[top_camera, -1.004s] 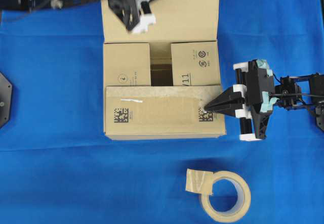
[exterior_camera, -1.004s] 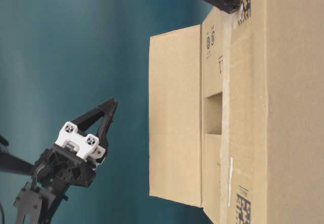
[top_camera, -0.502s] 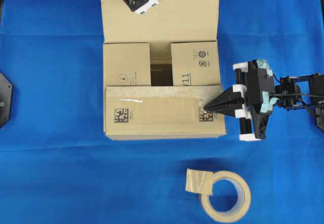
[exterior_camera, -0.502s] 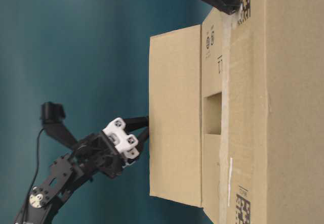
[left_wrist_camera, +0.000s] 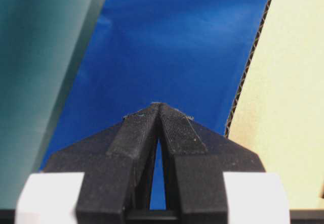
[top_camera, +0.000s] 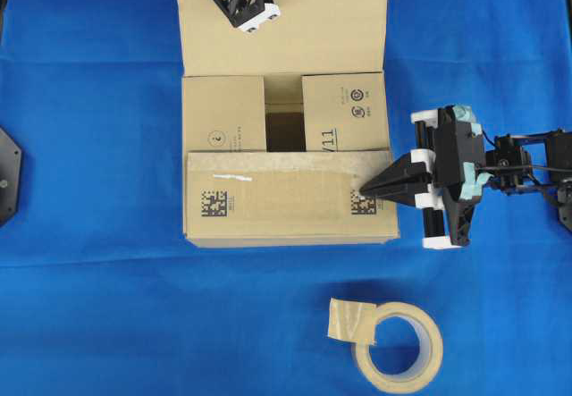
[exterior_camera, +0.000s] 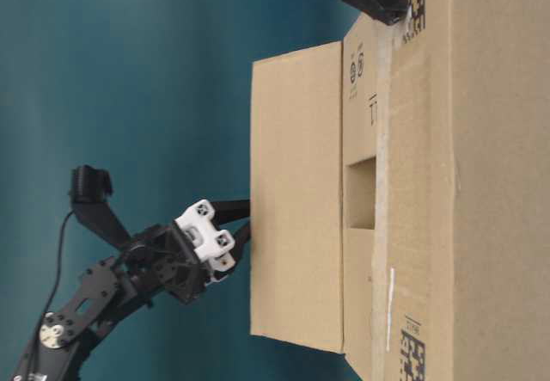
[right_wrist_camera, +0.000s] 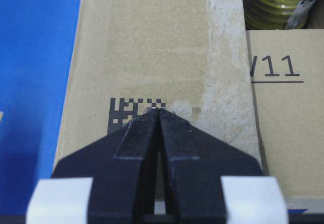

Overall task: Close the cardboard box.
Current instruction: 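Fold the back flap forward over the box with the left gripper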

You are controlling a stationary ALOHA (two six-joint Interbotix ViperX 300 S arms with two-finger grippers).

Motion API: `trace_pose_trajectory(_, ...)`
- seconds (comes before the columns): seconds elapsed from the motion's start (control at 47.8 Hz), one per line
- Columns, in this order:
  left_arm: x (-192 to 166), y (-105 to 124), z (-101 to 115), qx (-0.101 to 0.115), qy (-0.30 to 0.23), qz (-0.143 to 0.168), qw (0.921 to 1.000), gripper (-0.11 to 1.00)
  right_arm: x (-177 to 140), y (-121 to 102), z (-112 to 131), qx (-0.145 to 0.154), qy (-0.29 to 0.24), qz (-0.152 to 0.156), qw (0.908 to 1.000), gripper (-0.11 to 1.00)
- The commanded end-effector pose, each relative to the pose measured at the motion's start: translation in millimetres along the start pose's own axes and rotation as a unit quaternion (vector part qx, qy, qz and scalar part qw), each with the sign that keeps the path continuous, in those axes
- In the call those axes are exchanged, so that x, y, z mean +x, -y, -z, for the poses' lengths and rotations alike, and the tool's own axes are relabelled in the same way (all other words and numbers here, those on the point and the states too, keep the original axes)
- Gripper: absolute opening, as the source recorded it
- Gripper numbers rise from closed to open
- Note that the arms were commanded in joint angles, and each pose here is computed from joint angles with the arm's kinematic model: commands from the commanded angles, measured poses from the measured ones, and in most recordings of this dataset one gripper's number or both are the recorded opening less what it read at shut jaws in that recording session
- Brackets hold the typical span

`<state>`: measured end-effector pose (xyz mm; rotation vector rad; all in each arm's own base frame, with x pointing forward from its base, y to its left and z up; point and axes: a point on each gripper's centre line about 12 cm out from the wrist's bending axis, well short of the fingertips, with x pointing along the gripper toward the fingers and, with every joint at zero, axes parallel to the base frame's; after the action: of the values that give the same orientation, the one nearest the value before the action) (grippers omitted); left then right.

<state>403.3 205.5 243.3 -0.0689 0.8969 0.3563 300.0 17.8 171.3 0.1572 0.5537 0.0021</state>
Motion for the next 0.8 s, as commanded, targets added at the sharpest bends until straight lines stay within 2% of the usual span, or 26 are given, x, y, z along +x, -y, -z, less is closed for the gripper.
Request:
trace_pose_trajectory(0.0, -25.0, 18.1, -17.5, 0.013, 0.029, 0.012, 0.9994, 0.01, 0.0, -1.8, -7.3, -0.001, 0.013, -0.003, 0.9999, 0.0)
trace_pose_trajectory(0.146, -43.9, 35.1, -20.4, 0.016, 0.038, 0.024, 0.9989, 0.01, 0.0, -1.7, -6.7, -0.001, 0.012, -0.003, 0.9999, 0.0)
trace_pose_trajectory(0.356, -56.1, 71.5, -9.2, 0.04, 0.036, 0.053, 0.9972, 0.01, 0.0, -1.8, -7.3, -0.003, 0.013, -0.003, 0.9999, 0.0)
trace_pose_trajectory(0.46, -59.5, 86.7, -1.3, 0.037, 0.033, 0.065, 0.9966, 0.01, -0.3, -2.0, -7.7, -0.005, 0.013, -0.003, 0.9999, 0.0)
trace_pose_trajectory(0.628, -63.5, 109.7, 11.9, 0.021, 0.044, 0.085, 0.9952, 0.01, -1.2, -1.8, -9.4, -0.005, 0.017, -0.003, 0.9998, 0.0)
trace_pose_trajectory(0.774, -57.1, 125.0, 37.1, 0.017, 0.045, 0.097, 0.9941, 0.01, -2.7, -2.2, -11.2, -0.007, 0.02, -0.004, 0.9998, 0.0)
